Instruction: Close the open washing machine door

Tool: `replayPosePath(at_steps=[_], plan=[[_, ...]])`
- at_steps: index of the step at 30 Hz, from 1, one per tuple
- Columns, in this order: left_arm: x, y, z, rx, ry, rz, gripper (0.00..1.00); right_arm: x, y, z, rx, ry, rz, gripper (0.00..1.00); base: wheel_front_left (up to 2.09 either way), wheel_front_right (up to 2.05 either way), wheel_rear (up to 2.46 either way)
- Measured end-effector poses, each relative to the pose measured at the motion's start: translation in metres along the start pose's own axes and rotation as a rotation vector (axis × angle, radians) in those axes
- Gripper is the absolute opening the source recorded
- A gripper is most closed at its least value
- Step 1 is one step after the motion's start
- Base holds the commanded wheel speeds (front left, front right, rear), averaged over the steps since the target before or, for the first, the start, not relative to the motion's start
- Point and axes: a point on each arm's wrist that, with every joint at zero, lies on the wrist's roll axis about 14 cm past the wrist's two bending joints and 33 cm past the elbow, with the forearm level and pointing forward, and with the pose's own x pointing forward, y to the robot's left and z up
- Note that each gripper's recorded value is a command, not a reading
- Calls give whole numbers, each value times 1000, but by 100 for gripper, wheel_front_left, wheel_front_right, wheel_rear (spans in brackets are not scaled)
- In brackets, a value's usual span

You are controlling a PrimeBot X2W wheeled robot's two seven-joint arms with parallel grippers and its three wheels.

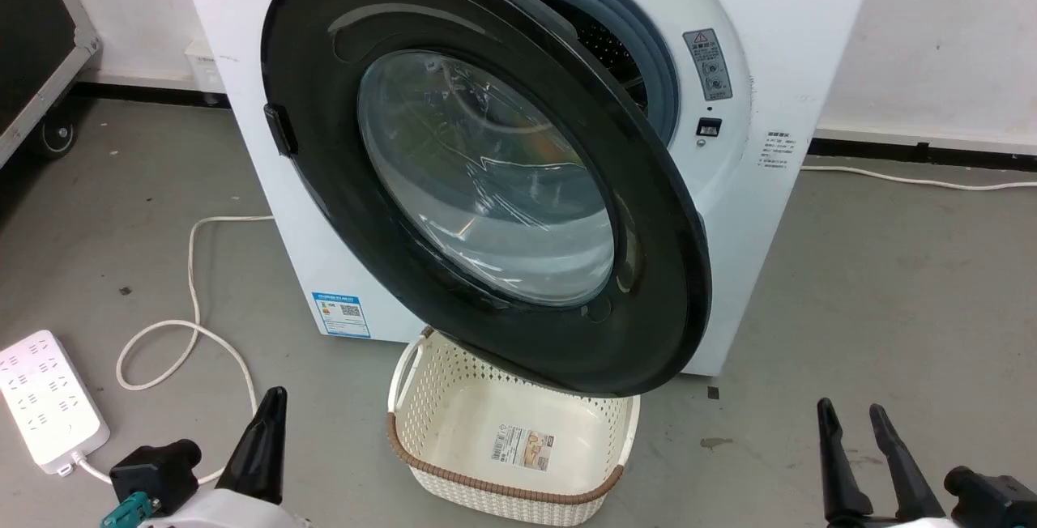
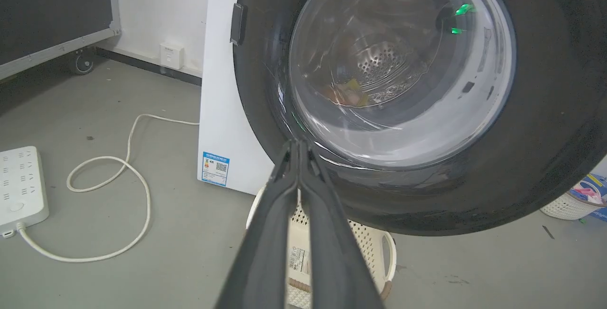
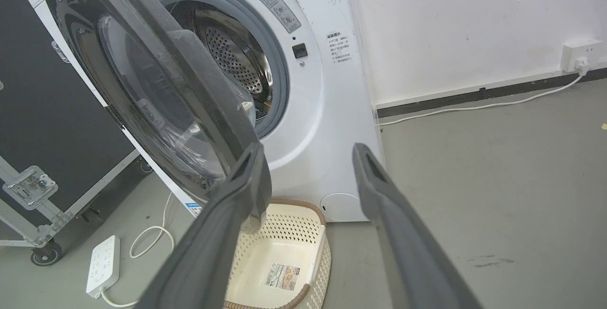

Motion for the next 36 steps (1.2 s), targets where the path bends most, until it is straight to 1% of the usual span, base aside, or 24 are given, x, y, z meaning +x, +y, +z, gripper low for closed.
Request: replayPosePath(at_steps=[1,2,5,10,13,16,20,23,25,29,36], plan=[[0,0,0,0,-1,0,95,0,-1,0,-6,1,-1,27,0,0,0],[1,0,0,3,-2,0,100,-1,-1,-1,-12,3,-2,0,0,0,0],[1,1,2,6,-10,5,100,-1,-6,0,-42,4,-12,0,0,0,0],[3,1,7,22,-25,7,100,0,-12,12,-167,-22,-13,0,0,0,0],[5,0,10,30,-35,7,100,10,4,24,-209,-39,36,0,0,0,0],[6,0,11,35,-40,9,100,22,39,31,-221,-37,135,0,0,0,0],[7,1,12,39,-42,14,100,31,86,16,-230,45,269,0,0,0,0],[8,2,10,39,-39,19,100,37,101,-1,-239,114,319,0,0,0,0],[7,5,9,44,-35,26,100,43,105,-11,-242,152,334,0,0,0,0],[13,8,9,49,-34,29,100,59,102,-32,-227,217,329,0,0,0,0],[20,20,6,55,-23,58,100,88,92,-46,-209,236,299,0,0,0,0]])
